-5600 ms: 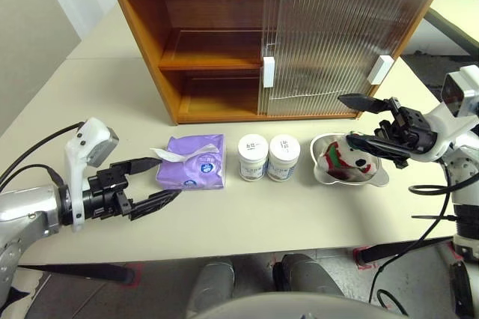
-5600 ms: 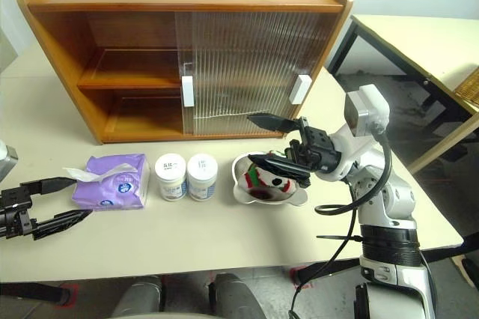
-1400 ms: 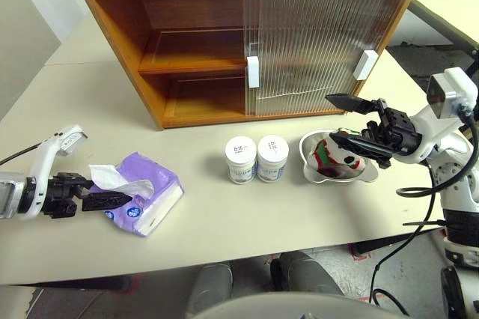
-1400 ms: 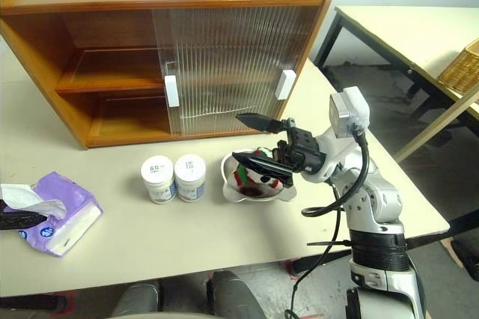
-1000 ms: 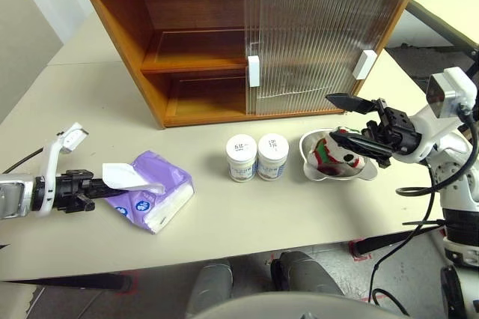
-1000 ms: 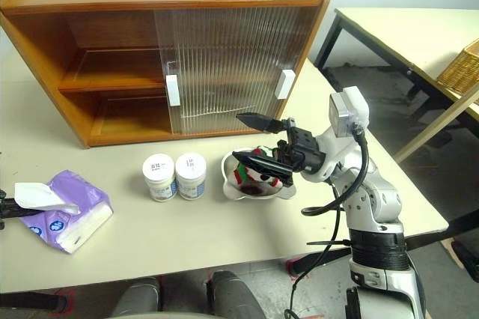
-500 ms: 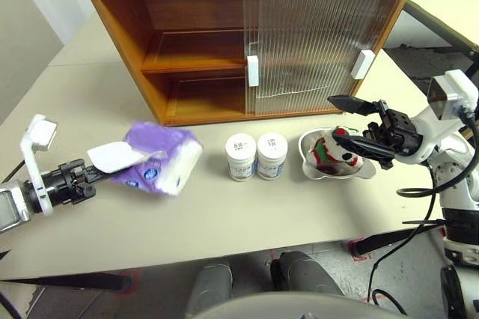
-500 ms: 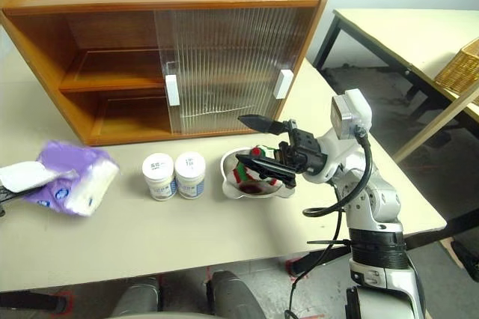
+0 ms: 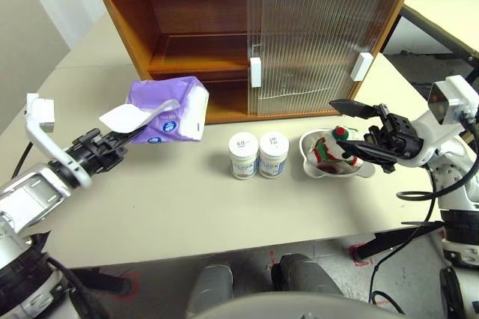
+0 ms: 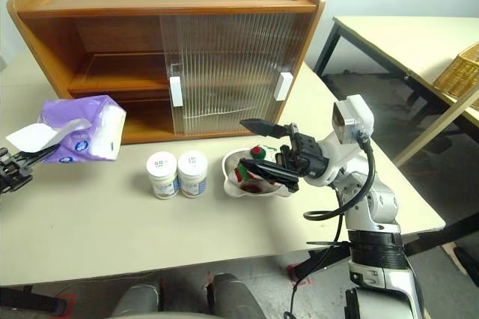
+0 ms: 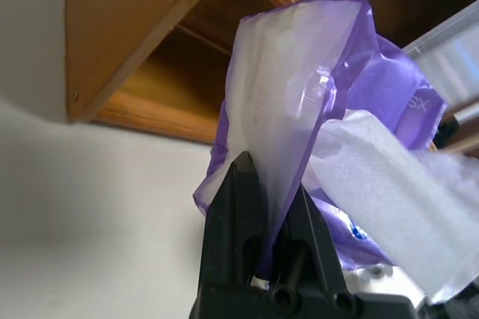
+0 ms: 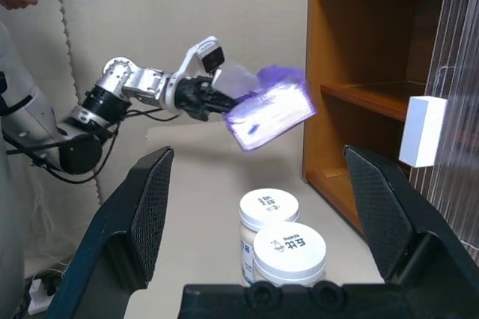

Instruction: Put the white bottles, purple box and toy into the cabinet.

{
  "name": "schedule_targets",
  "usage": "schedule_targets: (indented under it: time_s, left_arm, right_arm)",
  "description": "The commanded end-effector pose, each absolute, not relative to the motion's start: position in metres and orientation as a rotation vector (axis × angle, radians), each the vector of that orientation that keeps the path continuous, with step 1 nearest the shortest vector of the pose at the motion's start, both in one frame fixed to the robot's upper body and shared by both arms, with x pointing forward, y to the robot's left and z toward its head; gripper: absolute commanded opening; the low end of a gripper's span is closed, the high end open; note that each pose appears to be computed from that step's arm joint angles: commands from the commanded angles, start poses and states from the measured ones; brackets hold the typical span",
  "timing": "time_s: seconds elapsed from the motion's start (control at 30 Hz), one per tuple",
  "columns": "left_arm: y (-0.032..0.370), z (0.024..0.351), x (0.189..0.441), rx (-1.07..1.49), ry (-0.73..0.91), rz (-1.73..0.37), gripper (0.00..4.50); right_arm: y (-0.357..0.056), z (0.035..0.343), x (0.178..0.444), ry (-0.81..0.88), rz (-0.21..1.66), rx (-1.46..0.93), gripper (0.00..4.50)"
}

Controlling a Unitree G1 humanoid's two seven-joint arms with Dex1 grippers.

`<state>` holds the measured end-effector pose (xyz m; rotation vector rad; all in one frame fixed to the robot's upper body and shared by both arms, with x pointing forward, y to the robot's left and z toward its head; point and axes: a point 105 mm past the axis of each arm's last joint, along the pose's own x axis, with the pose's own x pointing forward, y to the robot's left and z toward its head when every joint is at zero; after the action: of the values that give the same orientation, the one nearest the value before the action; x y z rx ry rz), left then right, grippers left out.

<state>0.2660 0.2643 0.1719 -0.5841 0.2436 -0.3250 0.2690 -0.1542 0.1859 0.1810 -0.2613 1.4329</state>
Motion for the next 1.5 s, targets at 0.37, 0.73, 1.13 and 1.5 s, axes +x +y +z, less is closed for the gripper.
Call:
schedule_targets:
  time_s: [0.37,0.73,1.13,1.5]
  left_arm:
    - [0.233,0.222,0.290,-0.612,0.100,-0.254,0.00]
    - [0.223,0.236,0.311,-0.691,0.037,-0.156,0.00]
    - [0.207,0.237,0.344,-0.771,-0.009,-0.096,0.00]
    - [0.198,0.238,0.371,-0.844,-0.017,-0.044,0.00]
  right_arm:
    - [-0.146,0.189,0.266,-0.298,1.449,0.170,4.50]
    - [-0.145,0.187,0.267,-0.308,1.451,0.177,4.50]
    - [-0.141,0.188,0.264,-0.390,1.435,0.180,4.50]
    - [-0.142,0.183,0.264,-0.390,1.432,0.179,4.50]
